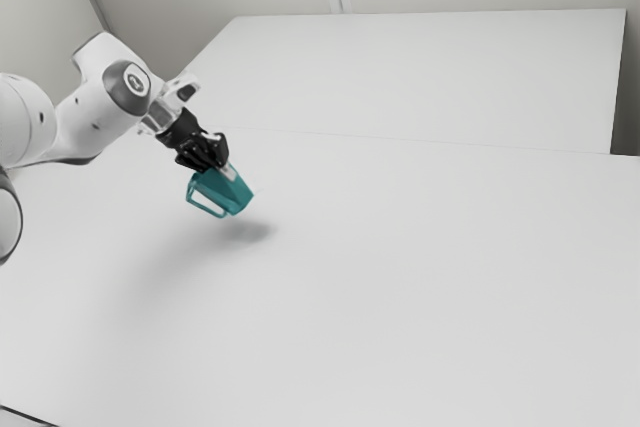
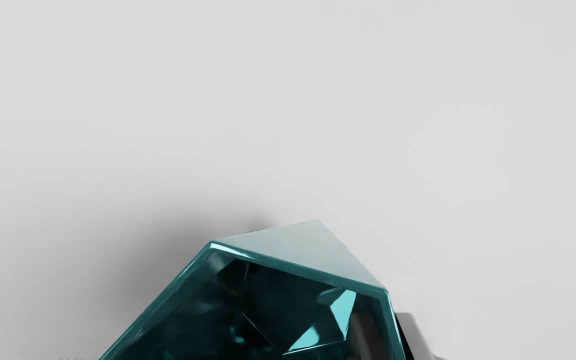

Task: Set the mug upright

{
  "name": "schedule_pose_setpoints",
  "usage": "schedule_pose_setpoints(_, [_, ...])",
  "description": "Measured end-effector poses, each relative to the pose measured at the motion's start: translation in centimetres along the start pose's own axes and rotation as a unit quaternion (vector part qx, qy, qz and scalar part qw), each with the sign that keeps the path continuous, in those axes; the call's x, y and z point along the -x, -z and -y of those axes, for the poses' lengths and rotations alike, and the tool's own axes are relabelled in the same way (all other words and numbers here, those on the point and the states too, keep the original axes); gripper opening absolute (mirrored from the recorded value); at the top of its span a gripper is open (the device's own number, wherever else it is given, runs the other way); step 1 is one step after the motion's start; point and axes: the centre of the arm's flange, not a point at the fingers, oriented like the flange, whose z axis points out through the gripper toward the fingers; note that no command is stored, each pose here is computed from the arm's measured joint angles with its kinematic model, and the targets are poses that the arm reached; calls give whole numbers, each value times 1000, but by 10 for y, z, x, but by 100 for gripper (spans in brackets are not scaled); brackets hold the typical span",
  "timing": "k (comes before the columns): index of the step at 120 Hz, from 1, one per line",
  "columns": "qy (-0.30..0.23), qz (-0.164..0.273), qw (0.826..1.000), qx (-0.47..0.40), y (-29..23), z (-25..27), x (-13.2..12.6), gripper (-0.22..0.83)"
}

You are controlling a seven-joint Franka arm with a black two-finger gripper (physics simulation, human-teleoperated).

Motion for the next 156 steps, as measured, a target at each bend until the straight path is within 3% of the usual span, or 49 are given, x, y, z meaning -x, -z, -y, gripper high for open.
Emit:
schedule_pose_setpoints(36, [-54,10,987,-152,-17,-36,-26,-17])
schedule_pose_setpoints(77, [-27,20,975,-220,-49,-46,-36,-17])
schedule_pose_setpoints(156, [59,23,969,-239,-86,-36,-35,-17])
